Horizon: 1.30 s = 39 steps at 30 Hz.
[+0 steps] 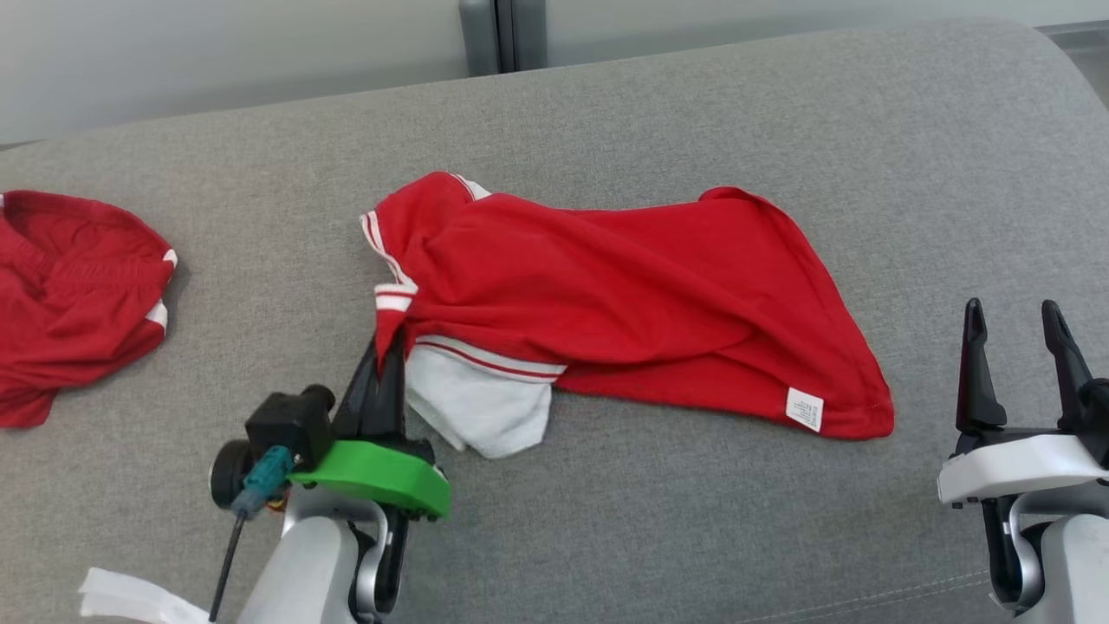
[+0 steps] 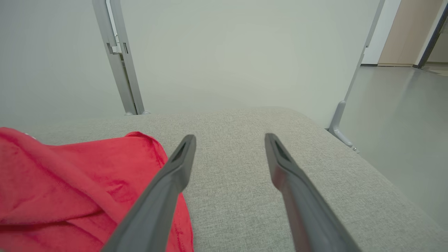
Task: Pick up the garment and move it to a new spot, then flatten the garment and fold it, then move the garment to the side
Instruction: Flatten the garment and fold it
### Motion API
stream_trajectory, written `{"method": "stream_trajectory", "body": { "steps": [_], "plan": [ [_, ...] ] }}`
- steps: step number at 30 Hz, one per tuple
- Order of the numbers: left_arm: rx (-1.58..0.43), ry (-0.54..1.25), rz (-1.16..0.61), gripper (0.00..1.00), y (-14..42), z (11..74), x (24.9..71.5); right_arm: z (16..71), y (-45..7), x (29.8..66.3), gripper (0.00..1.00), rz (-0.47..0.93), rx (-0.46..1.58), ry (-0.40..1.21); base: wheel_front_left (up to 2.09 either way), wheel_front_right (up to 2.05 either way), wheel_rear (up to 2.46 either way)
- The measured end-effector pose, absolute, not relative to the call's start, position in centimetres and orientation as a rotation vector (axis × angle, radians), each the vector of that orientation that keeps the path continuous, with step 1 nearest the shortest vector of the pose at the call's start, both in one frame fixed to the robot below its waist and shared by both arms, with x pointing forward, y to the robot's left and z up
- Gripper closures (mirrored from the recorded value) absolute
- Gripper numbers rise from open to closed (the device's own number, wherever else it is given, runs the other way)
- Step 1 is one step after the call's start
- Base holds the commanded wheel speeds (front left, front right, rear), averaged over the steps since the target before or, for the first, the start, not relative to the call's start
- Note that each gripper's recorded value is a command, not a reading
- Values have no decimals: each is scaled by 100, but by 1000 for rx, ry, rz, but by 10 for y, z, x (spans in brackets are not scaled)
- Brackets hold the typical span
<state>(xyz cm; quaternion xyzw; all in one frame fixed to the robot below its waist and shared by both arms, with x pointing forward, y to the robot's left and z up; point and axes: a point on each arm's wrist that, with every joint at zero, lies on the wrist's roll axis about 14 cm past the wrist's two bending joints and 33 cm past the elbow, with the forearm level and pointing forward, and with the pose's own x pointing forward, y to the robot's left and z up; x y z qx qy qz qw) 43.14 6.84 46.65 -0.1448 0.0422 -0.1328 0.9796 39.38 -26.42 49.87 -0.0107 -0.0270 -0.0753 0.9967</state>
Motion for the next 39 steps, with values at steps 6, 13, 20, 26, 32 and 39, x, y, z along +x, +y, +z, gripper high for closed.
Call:
{"method": "stream_trajectory", "body": {
  "steps": [6, 13, 20, 26, 32, 39],
  "plan": [
    [-272, -161, -267, 100, 79, 540, 429, 499, -267, 388, 0, -172, -18, -59, 0, 0, 0],
    [-222, -278, -246, 100, 86, 576, 403, 501, -272, 386, 0, -190, -27, -64, 0, 0, 0],
    [-217, -181, -169, 100, 104, 561, 390, 498, -277, 384, 0, -210, -29, -55, 0, 0, 0],
    [-257, -19, -196, 100, 97, 516, 407, 495, -275, 387, 0, -204, -27, -45, 0, 0, 0],
    [-232, 92, -168, 100, 103, 472, 455, 495, -265, 397, 0, -174, -27, -48, 0, 0, 0],
    [-228, 145, -180, 100, 91, 442, 494, 483, -257, 408, 0, -147, -19, -14, 0, 0, 0]
  ]
}}
